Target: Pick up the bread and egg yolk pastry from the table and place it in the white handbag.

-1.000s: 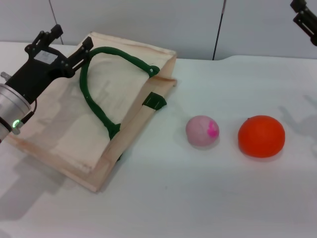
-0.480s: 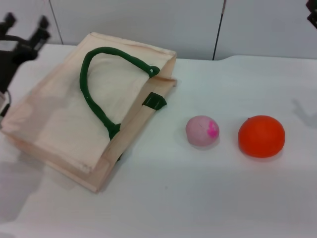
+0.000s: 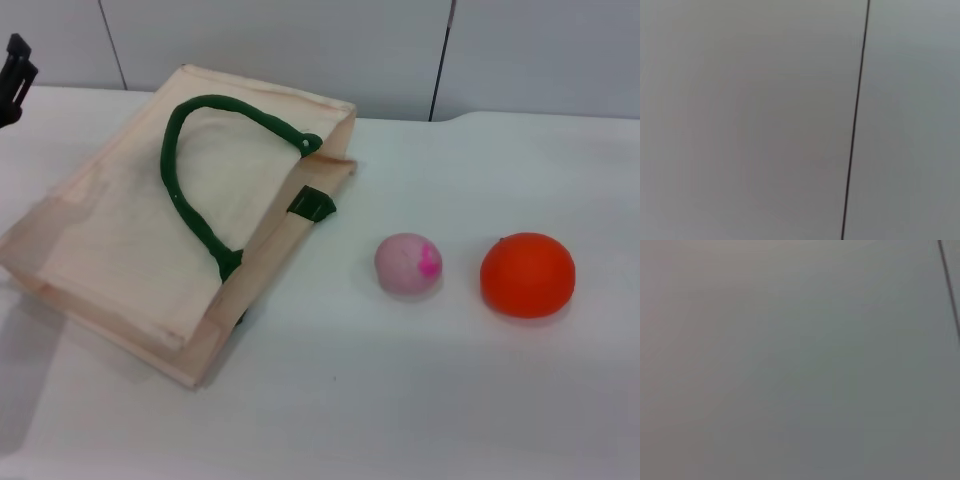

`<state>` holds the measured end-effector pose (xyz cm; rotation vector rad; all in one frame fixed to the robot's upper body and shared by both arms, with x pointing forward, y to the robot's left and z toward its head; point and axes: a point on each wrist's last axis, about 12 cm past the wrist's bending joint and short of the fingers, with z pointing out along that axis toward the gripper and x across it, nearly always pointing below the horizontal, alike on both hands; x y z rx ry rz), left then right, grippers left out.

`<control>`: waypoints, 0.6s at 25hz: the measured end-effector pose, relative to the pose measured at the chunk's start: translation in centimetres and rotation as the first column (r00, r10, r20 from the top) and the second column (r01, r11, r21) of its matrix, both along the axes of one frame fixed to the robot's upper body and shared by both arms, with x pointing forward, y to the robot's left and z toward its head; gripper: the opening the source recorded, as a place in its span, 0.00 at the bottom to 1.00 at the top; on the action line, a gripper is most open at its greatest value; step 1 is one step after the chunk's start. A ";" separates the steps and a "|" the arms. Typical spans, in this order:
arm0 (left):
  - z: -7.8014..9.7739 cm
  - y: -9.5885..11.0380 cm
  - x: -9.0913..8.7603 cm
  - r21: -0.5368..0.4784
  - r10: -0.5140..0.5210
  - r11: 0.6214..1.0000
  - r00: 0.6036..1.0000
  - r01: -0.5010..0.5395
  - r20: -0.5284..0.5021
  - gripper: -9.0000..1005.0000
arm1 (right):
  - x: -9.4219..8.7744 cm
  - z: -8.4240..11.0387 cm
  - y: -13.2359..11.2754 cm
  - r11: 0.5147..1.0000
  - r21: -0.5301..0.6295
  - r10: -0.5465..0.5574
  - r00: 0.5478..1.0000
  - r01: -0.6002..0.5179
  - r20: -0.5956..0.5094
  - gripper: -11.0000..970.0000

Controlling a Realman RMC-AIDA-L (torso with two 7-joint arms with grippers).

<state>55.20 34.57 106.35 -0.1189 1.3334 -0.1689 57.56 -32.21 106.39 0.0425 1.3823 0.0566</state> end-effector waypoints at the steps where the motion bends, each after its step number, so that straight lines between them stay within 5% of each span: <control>1: 0.0 0.1 0.0 -0.005 0.005 1.000 1.000 -0.005 0.002 0.85 | -0.1 -0.1 0.2 1.000 -0.014 -0.015 1.000 0.015 0.001 0.89; 15: 0.1 0.0 0.1 -0.020 0.012 1.000 1.000 -0.012 0.005 0.85 | 0.0 -0.1 0.4 0.998 -0.029 -0.061 0.998 0.061 0.008 0.89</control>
